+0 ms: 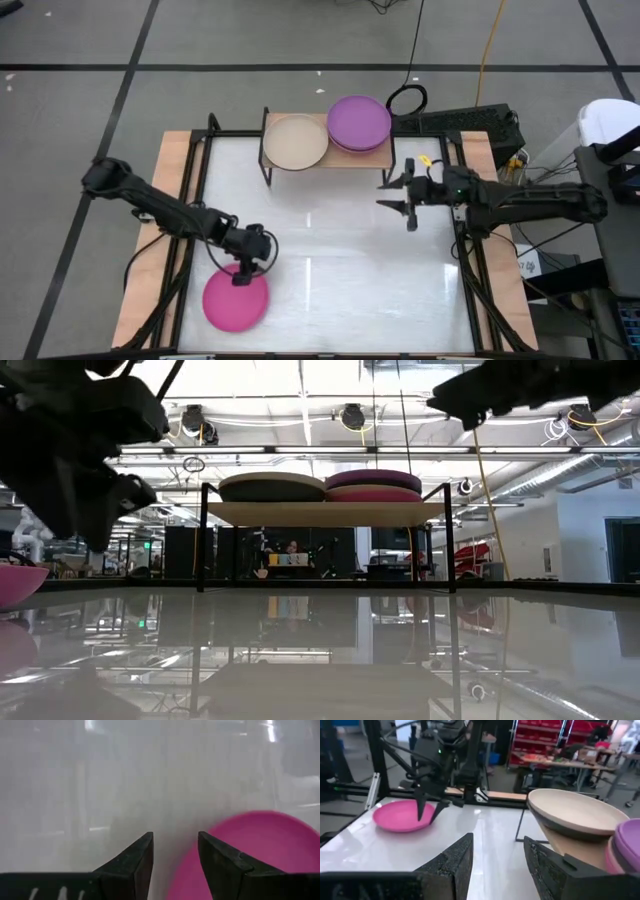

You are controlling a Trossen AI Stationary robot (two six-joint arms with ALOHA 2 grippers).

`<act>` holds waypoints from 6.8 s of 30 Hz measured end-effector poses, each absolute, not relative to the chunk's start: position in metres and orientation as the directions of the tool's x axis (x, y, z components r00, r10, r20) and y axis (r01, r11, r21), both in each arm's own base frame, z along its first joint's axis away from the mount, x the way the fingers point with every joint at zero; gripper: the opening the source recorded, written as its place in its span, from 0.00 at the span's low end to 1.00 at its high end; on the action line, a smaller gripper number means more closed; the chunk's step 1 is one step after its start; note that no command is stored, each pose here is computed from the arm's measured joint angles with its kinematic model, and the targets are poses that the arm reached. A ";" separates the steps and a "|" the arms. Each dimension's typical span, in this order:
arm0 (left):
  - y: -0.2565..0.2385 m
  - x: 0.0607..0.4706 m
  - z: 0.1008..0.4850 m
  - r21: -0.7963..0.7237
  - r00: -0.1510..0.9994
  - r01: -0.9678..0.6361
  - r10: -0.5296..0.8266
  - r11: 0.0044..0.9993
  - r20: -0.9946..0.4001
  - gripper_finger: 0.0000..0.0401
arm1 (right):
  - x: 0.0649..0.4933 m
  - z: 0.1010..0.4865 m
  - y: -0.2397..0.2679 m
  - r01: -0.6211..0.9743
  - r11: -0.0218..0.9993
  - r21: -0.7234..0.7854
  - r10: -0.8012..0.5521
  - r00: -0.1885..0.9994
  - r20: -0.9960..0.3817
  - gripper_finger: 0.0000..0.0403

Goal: Place and stack plates onto a shelf
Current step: Stack the pink plate on top of the gray plate on the shelf, then return to Home Position

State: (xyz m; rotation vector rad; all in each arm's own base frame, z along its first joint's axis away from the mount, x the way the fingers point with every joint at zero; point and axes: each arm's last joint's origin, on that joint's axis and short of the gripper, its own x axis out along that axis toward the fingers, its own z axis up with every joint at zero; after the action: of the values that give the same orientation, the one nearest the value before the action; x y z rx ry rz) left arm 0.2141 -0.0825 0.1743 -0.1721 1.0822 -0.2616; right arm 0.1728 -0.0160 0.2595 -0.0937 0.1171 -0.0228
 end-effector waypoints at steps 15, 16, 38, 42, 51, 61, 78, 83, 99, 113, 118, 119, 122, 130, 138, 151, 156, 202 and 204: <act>-0.091 0.207 0.143 -0.189 0.226 0.135 -0.216 0.973 -0.950 0.39 | 0.167 0.229 -0.012 0.049 0.998 -0.047 -0.053 0.995 -0.087 0.39; -0.091 0.207 0.142 -0.180 0.223 0.151 -0.211 0.972 -0.952 0.38 | 0.167 0.229 -0.012 0.049 0.998 -0.047 -0.053 0.995 -0.085 0.39; -0.065 0.260 0.209 -0.158 0.416 0.161 -0.213 0.974 -0.884 0.02 | 0.155 0.216 -0.011 0.058 0.996 -0.069 -0.055 0.997 0.045 0.38; -0.048 0.275 0.243 -0.072 0.472 0.197 -0.159 0.978 -0.867 0.02 | 0.150 0.208 -0.012 0.094 0.993 -0.065 -0.091 0.995 0.049 0.38; 0.022 0.288 0.336 0.160 0.608 0.004 0.124 0.987 -0.784 0.02 | 0.147 0.203 -0.014 0.158 0.984 -0.079 -0.155 0.987 0.042 0.39; 0.118 0.258 0.408 0.147 0.669 -0.352 0.358 0.924 -0.651 0.02 | 0.147 0.201 -0.014 0.156 0.983 -0.101 -0.155 0.988 0.020 0.39; 0.237 0.218 0.371 -0.202 0.625 -0.573 0.265 0.794 -0.734 0.02 | 0.147 0.201 -0.015 0.210 0.971 -0.115 -0.209 0.978 0.020 0.39; 0.251 0.220 0.357 -0.220 0.605 -0.588 0.242 0.779 -0.758 0.02 | 0.147 0.200 -0.015 0.210 0.971 -0.117 -0.209 0.978 0.015 0.39; 0.260 0.223 0.345 -0.228 0.583 -0.600 0.224 0.767 -0.781 0.09 | 0.147 0.198 -0.015 0.204 0.972 -0.117 -0.206 0.979 -0.006 0.39; 0.259 0.222 0.344 -0.217 0.571 -0.587 0.209 0.780 -0.794 0.25 | 0.147 0.198 -0.015 0.205 0.974 -0.092 -0.207 0.978 -0.008 0.39; 0.259 0.222 0.344 -0.217 0.571 -0.588 0.210 0.780 -0.793 0.31 | 0.147 0.198 -0.015 0.206 0.974 -0.091 -0.207 0.978 -0.008 0.39; 0.258 0.221 0.345 -0.215 0.574 -0.586 0.212 0.781 -0.791 0.32 | 0.147 0.198 -0.015 0.206 0.974 -0.091 -0.208 0.978 -0.009 0.39; 0.253 0.213 0.358 -0.181 0.594 -0.565 0.245 0.805 -0.767 0.32 | 0.147 0.197 -0.015 0.207 0.974 -0.092 -0.209 0.978 -0.015 0.39; 0.225 0.193 0.415 -0.066 0.726 -0.525 0.406 0.848 -0.555 0.32 | 0.144 0.196 -0.015 0.206 0.976 -0.070 -0.209 0.977 -0.036 0.39; 0.190 0.175 0.439 0.013 0.788 -0.481 0.439 0.877 -0.432 0.32 | 0.128 0.205 -0.014 0.210 0.976 -0.061 -0.209 0.978 0.022 0.39; 0.157 0.148 0.396 0.017 0.848 -0.498 0.490 0.867 -0.202 0.32 | 0.111 0.207 -0.012 0.211 0.976 -0.045 -0.209 0.977 0.034 0.39; 0.135 0.140 0.368 0.002 0.900 -0.432 0.430 0.902 -0.074 0.32 | 0.106 0.206 -0.012 0.211 0.976 -0.049 -0.209 0.977 0.030 0.39; 0.077 0.098 0.199 -0.057 0.901 -0.306 0.308 0.950 0.306 0.32 | 0.097 0.180 -0.011 0.209 0.977 -0.030 -0.210 0.978 -0.010 0.39; 0.077 0.098 0.198 -0.073 0.905 -0.294 0.302 0.953 0.301 0.32 | 0.099 0.173 -0.011 0.209 0.978 -0.012 -0.209 0.978 -0.016 0.38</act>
State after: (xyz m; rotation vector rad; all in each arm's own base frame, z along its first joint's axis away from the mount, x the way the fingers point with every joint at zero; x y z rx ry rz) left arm 0.0978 0.0771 0.1981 -0.0259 -0.3147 0.3076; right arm 0.0988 -0.0115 0.1730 -0.0100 0.0167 -0.2107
